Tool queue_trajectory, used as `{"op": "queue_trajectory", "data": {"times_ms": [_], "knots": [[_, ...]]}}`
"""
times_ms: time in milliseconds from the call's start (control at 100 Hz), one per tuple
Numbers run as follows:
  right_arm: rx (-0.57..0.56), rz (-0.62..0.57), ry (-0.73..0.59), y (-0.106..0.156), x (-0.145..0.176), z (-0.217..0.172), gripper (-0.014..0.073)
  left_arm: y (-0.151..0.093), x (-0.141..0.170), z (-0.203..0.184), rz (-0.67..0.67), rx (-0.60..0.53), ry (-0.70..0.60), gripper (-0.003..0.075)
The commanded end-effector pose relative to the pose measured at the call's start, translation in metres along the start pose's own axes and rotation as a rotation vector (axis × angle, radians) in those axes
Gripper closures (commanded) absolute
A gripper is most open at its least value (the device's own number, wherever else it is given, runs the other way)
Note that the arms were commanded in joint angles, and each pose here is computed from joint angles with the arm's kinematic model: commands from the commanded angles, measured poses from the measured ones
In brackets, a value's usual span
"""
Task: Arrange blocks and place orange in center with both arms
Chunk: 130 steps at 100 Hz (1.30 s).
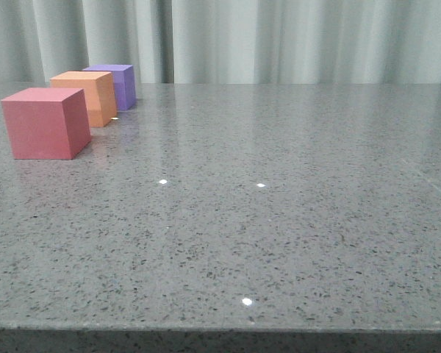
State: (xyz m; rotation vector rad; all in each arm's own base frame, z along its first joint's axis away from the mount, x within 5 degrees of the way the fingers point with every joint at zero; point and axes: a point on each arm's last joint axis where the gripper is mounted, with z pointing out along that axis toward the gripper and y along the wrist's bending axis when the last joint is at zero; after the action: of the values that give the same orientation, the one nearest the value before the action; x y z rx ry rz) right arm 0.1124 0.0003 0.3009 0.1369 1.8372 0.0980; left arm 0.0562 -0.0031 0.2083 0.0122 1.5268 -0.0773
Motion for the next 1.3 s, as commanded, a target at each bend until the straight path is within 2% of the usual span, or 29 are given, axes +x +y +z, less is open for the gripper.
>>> {"op": "queue_trajectory", "data": {"times_ms": [0,370,530,700,890,1110,1290], "knots": [[-0.019,-0.008,-0.101,0.003,-0.015,-0.003,0.0664,0.000,0.005,-0.002,-0.001,0.013,-0.076,0.0741],[-0.015,-0.028,-0.104,0.002,-0.016,-0.003,0.0664,0.000,0.005,-0.002,-0.001,0.013,-0.076,0.0741],[-0.013,-0.075,-0.174,0.001,-0.012,-0.017,0.0664,0.000,0.005,-0.002,-0.001,0.013,-0.076,0.0741],[-0.044,-0.084,-0.318,-0.001,0.009,-0.036,0.0664,0.000,0.005,-0.002,-0.001,0.013,-0.076,0.0741],[-0.067,-0.082,-0.412,-0.006,0.043,-0.046,0.0664,0.000,0.005,-0.002,-0.001,0.013,-0.076,0.0741],[-0.076,-0.068,-0.428,-0.011,0.078,-0.044,0.0664,0.000,0.005,-0.002,-0.001,0.013,-0.076,0.0741],[-0.078,-0.063,-0.436,-0.012,0.090,-0.038,0.0664,0.000,0.005,-0.002,-0.001,0.013,-0.076,0.0741]]}}
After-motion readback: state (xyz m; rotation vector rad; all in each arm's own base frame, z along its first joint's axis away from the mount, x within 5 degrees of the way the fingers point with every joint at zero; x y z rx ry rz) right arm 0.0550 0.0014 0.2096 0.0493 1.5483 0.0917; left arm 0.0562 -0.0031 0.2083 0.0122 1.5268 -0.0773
